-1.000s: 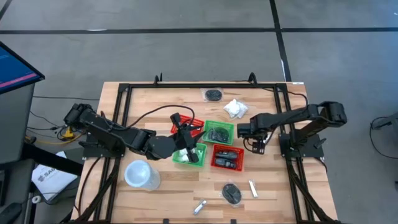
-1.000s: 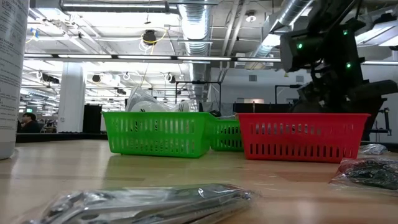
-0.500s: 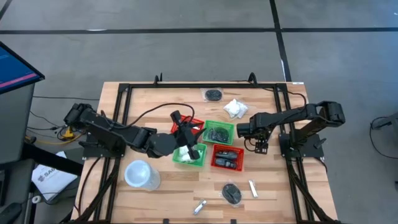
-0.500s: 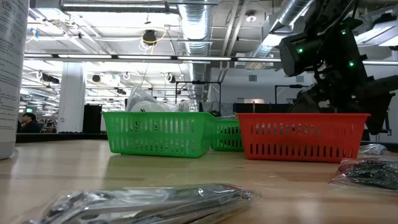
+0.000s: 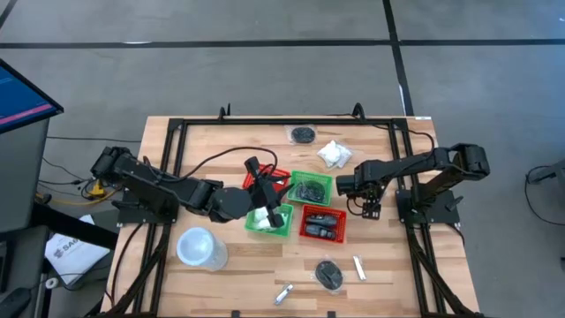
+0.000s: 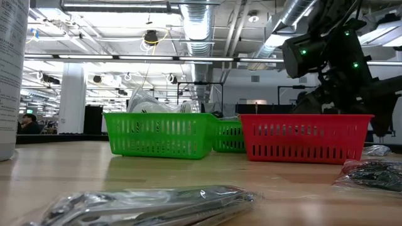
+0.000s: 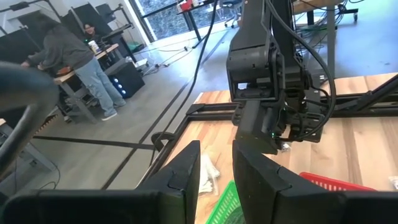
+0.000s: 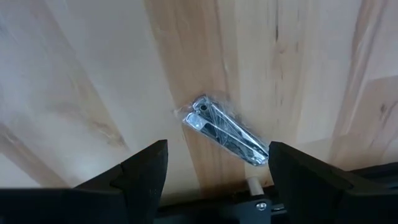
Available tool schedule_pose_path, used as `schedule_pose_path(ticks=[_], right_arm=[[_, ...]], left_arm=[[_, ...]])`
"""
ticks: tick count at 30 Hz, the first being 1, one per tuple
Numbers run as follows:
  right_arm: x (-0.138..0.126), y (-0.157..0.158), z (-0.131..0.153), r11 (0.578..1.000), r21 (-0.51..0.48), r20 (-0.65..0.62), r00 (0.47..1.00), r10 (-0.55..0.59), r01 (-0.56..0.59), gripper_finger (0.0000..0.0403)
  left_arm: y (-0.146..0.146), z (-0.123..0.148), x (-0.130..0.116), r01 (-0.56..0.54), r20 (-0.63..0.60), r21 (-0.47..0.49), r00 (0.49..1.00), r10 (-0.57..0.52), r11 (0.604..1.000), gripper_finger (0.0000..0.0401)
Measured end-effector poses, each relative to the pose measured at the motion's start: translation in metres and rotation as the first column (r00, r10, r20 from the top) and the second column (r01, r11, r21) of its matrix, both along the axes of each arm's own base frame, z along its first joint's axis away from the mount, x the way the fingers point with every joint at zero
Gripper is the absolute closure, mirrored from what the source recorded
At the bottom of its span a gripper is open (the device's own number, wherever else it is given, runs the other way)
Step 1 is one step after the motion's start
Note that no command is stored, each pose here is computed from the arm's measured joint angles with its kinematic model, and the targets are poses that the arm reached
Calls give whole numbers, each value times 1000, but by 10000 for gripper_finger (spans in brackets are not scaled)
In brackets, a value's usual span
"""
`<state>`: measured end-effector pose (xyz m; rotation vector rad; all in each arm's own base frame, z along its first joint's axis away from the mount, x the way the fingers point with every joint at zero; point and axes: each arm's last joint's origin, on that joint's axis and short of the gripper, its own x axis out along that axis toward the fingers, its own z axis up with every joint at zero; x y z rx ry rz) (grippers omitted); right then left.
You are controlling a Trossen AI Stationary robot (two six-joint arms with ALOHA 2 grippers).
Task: Pick & Place Travel size toiletries
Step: Put the silver nail cutter into the top left red bin
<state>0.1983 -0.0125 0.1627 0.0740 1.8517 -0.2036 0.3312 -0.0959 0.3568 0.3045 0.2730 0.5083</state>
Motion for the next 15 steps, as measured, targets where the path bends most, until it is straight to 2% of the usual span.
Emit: schedule_pose_path(ticks=[11,15], right_arm=[[1,0,-6,1000,21,13,1000,-1,1,138],[5,0,-20,999,33,-63,998,0,2,138]], left_arm=[[0,0,0,-1,2,-3,1000,1,1000,316],[0,0,0,-1,3,-4,1000,1,1000,316]])
